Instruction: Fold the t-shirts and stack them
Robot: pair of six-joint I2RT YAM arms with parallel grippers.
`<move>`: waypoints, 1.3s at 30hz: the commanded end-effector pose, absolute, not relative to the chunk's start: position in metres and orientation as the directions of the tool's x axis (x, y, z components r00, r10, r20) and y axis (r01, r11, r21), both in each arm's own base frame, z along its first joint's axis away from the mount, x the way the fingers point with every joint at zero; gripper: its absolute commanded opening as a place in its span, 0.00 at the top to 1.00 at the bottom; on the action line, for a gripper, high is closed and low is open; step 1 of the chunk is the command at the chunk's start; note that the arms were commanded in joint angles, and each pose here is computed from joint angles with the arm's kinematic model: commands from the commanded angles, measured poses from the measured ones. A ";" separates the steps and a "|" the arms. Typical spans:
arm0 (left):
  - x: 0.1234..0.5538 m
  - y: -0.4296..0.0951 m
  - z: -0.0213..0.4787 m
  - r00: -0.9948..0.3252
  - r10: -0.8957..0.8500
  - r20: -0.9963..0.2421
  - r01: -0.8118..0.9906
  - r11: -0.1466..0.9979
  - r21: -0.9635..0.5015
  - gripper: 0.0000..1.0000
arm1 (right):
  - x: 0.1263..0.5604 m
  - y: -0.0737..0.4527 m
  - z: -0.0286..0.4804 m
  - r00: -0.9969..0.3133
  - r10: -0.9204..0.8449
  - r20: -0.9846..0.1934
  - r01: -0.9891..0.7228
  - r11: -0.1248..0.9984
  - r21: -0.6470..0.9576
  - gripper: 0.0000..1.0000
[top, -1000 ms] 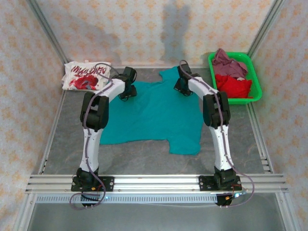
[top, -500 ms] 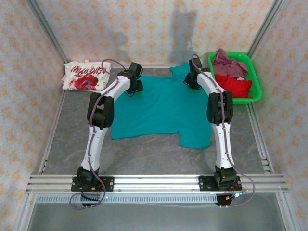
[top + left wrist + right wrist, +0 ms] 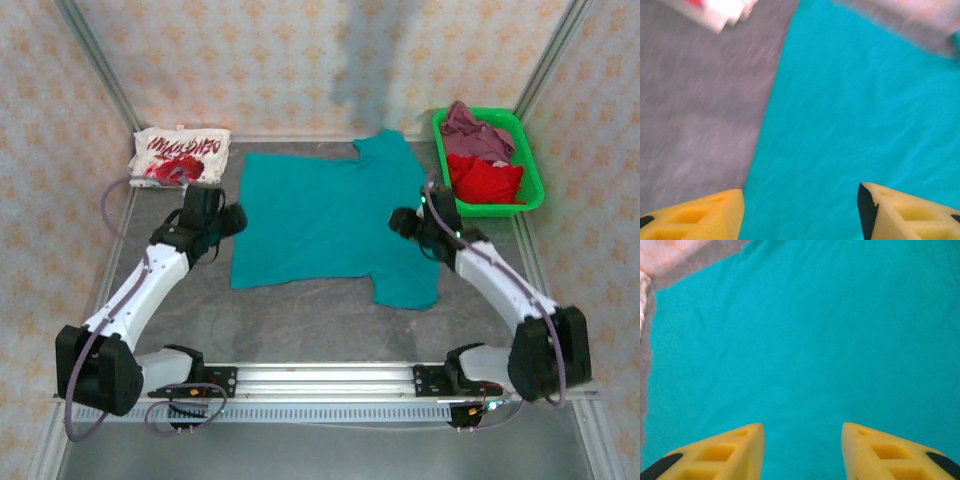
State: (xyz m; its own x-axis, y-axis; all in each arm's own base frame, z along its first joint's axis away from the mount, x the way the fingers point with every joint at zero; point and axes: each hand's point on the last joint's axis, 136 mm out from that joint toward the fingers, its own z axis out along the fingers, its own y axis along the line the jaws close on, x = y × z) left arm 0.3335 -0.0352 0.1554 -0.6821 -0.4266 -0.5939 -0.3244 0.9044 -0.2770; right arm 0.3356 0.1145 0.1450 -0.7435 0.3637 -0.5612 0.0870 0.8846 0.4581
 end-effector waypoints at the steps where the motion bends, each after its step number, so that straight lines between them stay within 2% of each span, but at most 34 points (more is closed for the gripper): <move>1: 0.272 -0.022 0.095 -0.791 -0.484 -0.374 -0.433 0.875 -0.218 0.40 | 0.310 0.104 0.124 -0.732 0.319 -0.603 0.052 0.907 0.417 0.52; 4: 0.251 -0.027 0.068 -0.806 -0.529 -0.264 -0.485 0.847 -0.216 0.42 | 0.301 0.096 0.125 -0.675 0.353 -0.648 0.054 0.899 0.435 0.49; 7: 0.246 -0.032 0.044 -0.806 -0.555 -0.205 -0.513 0.828 -0.225 0.50 | 0.304 0.093 0.129 -0.638 0.369 -0.676 0.051 0.896 0.441 0.48; 17: 0.258 -0.043 0.021 -0.829 -0.531 -0.177 -0.482 0.838 -0.256 0.53 | 0.309 0.087 0.126 -0.618 0.362 -0.698 0.066 0.909 0.412 0.47; 22: 0.259 -0.045 0.013 -0.829 -0.535 -0.164 -0.485 0.833 -0.266 0.60 | 0.306 0.084 0.118 -0.621 0.374 -0.689 0.091 0.907 0.411 0.47; 26: 0.261 -0.048 0.011 -0.828 -0.537 -0.160 -0.483 0.829 -0.281 0.73 | 0.301 0.079 0.109 -0.642 0.380 -0.666 0.128 0.910 0.395 0.47; 28: 0.261 -0.049 0.012 -0.827 -0.539 -0.158 -0.483 0.826 -0.290 0.76 | 0.298 0.075 0.106 -0.646 0.394 -0.654 0.161 0.908 0.388 0.46; 33: 0.263 -0.047 0.017 -0.829 -0.532 -0.175 -0.475 0.833 -0.282 0.93 | 0.286 0.062 0.096 -0.674 0.412 -0.613 0.239 0.907 0.347 0.45; 37: 0.265 -0.043 0.023 -0.829 -0.525 -0.194 -0.470 0.841 -0.268 1.00 | 0.271 0.049 0.087 -0.699 0.467 -0.541 0.323 0.882 0.344 0.45; 39: 0.264 -0.040 0.026 -0.826 -0.525 -0.206 -0.474 0.844 -0.252 1.00 | 0.261 0.042 0.082 -0.707 0.503 -0.497 0.374 0.863 0.341 0.45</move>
